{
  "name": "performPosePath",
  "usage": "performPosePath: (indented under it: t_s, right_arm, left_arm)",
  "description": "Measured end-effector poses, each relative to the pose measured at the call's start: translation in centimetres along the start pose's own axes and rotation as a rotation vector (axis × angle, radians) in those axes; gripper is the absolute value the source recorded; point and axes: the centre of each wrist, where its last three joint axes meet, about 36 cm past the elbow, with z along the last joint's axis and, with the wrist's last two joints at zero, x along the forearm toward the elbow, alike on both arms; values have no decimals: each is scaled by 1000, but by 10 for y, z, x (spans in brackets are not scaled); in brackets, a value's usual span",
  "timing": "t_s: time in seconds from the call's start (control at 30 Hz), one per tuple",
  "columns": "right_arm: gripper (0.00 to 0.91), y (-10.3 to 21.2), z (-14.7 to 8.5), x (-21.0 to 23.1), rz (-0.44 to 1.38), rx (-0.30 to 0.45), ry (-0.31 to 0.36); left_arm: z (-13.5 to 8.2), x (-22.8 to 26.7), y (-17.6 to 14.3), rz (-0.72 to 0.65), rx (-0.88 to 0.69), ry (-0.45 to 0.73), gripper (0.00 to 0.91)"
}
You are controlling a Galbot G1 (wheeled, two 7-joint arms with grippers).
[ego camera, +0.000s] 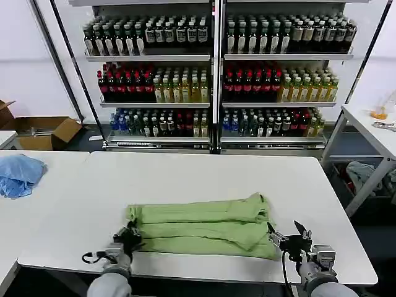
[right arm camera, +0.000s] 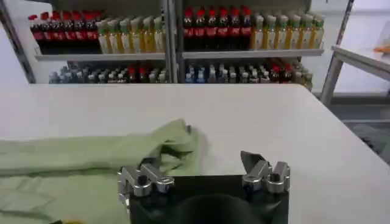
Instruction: Fold and organize the clothes.
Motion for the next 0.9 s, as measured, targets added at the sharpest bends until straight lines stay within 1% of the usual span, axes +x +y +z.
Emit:
performPosePath:
  t_s: [0.3,0.43,0.63,0.77,0.9]
  right_arm:
    - [907,0,-2,-1,0,-1,-7]
    - [907,-1,-2,-2,0,1,-8]
    - [907,-1,-2,-5,1,4,-7]
    - [907,-2,-2,-7,3,6,-5]
    - [907,-4,-3,-9,3,8,-7]
  left_arm:
    - [-28,-6,59,-95,2,-53,20]
    - [-41,0,70,-69,74,-59,20]
    - [-64,19,61,80,251,-79,20]
    - [-78,31,44,207,386,-92,20]
    - [-86,37,24,329,511,-85,20]
